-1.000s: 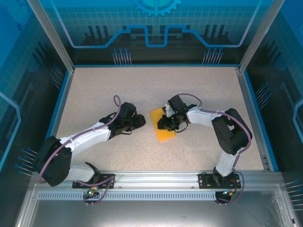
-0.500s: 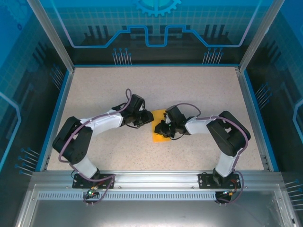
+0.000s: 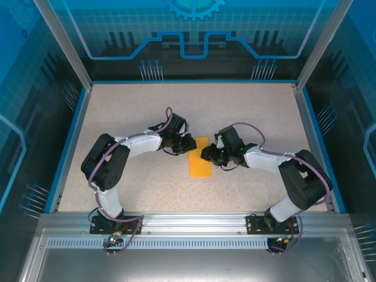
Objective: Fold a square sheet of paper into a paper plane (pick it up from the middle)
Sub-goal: Third fold the triangle at the center of the table.
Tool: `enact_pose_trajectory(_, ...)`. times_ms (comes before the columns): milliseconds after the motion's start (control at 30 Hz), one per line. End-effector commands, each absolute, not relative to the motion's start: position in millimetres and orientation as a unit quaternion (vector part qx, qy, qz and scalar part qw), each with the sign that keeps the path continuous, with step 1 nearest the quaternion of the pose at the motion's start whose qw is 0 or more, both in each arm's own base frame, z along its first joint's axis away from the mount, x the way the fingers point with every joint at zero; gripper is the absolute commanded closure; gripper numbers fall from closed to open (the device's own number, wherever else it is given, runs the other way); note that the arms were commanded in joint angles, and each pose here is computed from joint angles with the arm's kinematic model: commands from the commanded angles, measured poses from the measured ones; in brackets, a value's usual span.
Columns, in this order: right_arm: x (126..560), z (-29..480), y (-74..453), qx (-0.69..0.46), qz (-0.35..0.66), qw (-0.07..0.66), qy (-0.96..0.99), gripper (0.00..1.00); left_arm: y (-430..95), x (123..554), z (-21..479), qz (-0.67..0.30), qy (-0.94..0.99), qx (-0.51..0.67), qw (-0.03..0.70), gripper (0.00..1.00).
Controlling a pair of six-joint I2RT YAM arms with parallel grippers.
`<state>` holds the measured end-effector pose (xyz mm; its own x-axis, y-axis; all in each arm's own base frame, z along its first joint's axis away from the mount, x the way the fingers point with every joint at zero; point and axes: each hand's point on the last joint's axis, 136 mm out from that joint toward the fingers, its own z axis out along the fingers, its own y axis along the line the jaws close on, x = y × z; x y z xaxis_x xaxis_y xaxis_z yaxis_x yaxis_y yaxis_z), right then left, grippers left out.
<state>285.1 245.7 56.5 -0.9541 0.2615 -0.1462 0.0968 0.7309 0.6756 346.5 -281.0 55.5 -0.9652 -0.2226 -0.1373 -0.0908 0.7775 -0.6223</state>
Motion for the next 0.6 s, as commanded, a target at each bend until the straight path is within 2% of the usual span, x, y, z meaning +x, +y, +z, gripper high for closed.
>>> enact_pose_trajectory(0, 273.0, 42.1, 226.4, 0.087, 0.327, 0.097, 0.936, 0.66, -277.8, 354.0, 54.3, -0.318, 0.940, -0.070, 0.103, 0.84)
enact_pose_trajectory(567, 285.7, 31.8, 214.8, 0.072, 0.312, 0.087, 0.943, 0.59, -258.6, 370.8, 16.6, -0.307, 0.945, -0.087, 0.075, 0.86)
